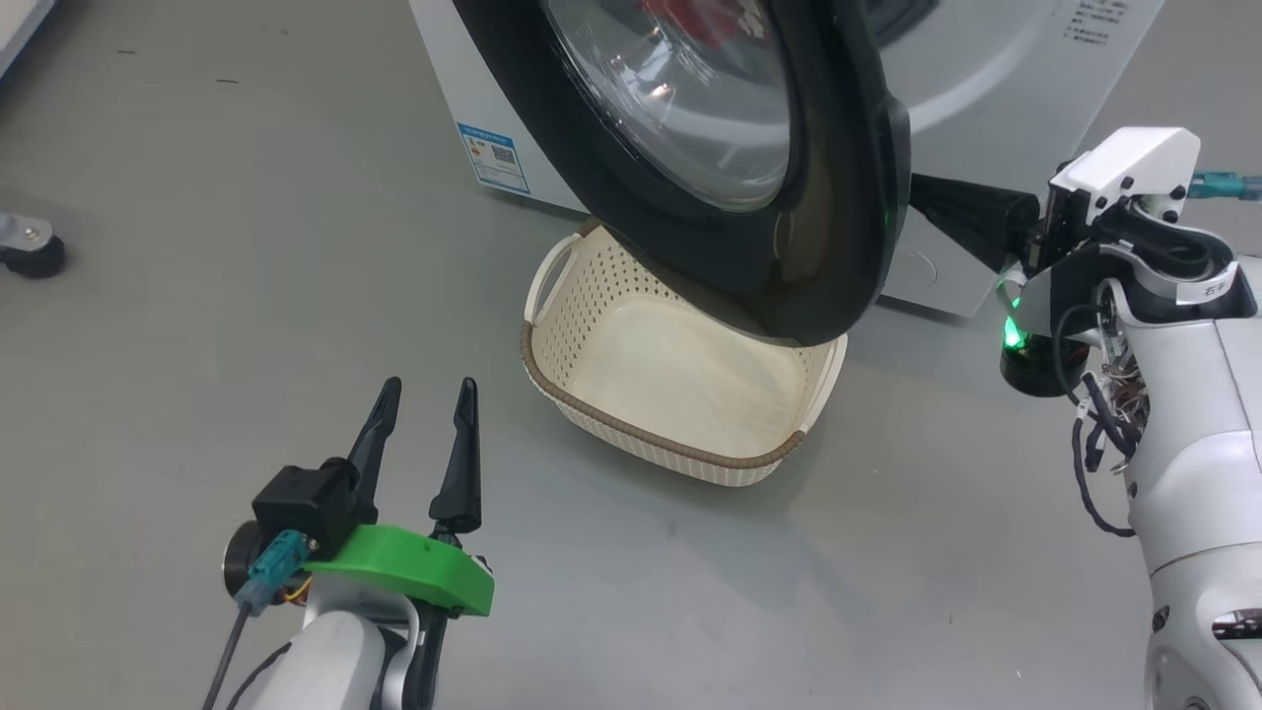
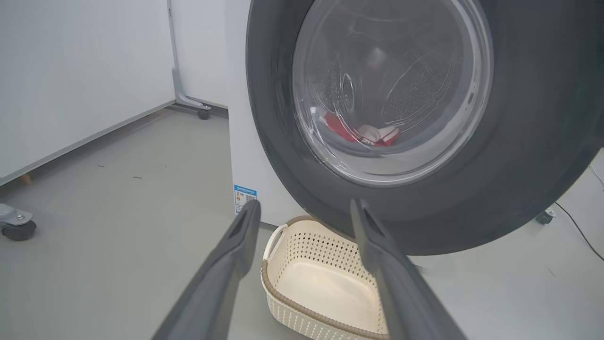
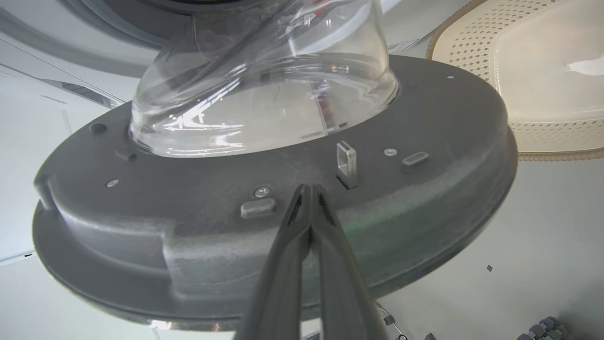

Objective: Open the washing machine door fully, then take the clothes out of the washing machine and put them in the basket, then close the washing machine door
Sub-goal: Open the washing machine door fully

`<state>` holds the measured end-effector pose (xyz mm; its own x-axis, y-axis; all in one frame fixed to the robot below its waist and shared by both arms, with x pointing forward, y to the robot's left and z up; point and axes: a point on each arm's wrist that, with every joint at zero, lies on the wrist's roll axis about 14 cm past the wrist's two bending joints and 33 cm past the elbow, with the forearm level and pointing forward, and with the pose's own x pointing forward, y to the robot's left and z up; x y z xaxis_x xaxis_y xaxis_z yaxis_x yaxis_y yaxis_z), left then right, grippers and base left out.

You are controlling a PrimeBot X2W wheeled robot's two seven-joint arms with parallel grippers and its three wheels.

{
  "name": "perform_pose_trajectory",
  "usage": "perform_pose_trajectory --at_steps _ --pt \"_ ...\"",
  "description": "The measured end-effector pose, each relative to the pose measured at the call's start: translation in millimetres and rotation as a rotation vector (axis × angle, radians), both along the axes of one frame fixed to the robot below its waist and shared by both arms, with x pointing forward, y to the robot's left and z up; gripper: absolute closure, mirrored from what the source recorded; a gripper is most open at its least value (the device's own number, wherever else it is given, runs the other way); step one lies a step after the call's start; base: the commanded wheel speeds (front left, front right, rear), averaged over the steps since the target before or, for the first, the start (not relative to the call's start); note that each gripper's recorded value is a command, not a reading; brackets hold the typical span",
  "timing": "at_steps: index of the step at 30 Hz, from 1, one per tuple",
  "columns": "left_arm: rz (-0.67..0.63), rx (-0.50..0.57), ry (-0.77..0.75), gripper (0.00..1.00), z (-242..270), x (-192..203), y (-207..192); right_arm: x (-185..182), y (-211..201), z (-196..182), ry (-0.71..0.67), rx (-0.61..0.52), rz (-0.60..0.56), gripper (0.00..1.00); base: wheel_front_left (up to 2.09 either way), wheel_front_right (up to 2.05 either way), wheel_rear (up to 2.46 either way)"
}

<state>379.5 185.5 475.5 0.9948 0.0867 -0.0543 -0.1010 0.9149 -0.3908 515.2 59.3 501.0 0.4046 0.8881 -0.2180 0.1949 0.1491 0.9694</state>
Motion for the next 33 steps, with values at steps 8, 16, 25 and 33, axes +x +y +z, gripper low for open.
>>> perform_pose_trajectory --at_steps 8,16,25,33 --pt "0.011 0.004 -0.002 0.00 1.4 -12.2 1.9 -18.4 17.2 7.7 -0.003 0.011 0.052 1.00 0.00 0.00 0.00" --pt "0.019 0.004 -0.008 0.00 3.4 -15.1 3.9 -32.7 33.6 6.6 -0.005 -0.003 0.124 1.00 0.00 0.00 0.00" --pt "0.023 0.007 -0.013 0.00 5.2 -18.1 5.2 -55.2 51.1 6.0 0.009 0.010 0.230 1.00 0.00 0.00 0.00" --pt "0.019 0.003 -0.015 0.00 5.4 -24.0 3.8 -83.0 68.0 12.7 0.038 0.073 0.341 1.00 0.00 0.00 0.00"
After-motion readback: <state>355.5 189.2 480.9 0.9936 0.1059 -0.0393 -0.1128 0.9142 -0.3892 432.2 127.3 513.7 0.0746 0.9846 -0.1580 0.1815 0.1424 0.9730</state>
